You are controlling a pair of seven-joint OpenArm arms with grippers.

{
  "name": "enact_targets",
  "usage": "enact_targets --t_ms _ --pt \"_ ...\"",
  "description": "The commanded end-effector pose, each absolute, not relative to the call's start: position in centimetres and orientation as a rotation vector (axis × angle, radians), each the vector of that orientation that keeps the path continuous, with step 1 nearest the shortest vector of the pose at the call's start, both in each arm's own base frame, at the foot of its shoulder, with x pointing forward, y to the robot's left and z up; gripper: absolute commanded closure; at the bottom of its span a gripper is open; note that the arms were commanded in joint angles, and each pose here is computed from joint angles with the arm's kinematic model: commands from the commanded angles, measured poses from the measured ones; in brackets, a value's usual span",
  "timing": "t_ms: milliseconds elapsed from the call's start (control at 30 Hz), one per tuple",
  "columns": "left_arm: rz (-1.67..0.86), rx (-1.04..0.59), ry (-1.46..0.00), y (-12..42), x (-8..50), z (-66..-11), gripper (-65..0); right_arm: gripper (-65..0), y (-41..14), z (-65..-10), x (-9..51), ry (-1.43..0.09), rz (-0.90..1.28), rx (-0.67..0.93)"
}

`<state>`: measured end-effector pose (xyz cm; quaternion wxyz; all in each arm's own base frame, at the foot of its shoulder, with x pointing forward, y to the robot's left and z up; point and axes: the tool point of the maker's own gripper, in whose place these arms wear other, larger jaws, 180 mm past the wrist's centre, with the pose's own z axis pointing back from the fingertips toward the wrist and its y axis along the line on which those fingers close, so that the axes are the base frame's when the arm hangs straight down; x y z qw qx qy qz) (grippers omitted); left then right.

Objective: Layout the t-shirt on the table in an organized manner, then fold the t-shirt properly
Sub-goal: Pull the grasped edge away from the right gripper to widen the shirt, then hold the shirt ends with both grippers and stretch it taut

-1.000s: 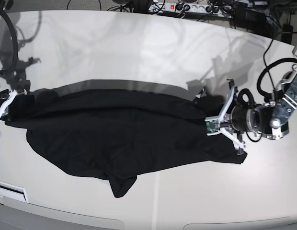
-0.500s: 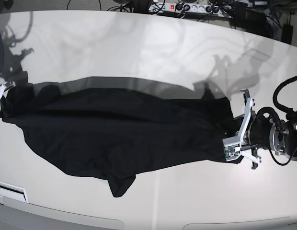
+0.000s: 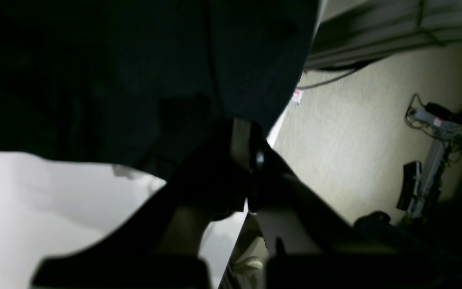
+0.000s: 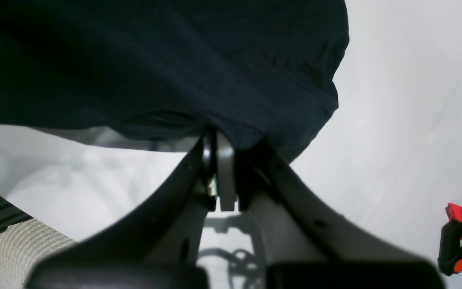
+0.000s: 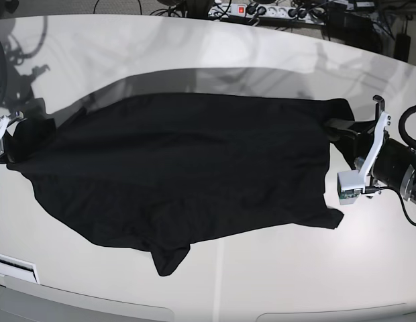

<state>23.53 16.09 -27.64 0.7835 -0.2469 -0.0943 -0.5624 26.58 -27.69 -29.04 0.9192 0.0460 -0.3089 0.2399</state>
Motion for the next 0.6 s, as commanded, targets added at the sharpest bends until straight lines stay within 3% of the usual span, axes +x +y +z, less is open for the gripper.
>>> enact_targets --t_ms 0,167,300,567 --pt "-1.210 -0.519 -0.226 16.6 23.9 -26.7 0.0 0.0 -27.8 -27.8 27.2 -0.675 0.509 0.081" --pt "-1.176 -0.540 -0.154 17.5 21.9 -28.3 0.0 0.0 -27.1 -29.1 25.5 -0.625 0.507 0.134" --pt "-1.189 -0.271 -0.076 22.2 23.2 -31.2 0.0 0.0 -27.2 -29.5 25.1 -0.609 0.506 0.133" --pt "-1.061 -0.112 -0.224 24.6 27.7 -32.3 0.0 0.0 -27.1 -30.0 24.5 -0.578 0.538 0.132"
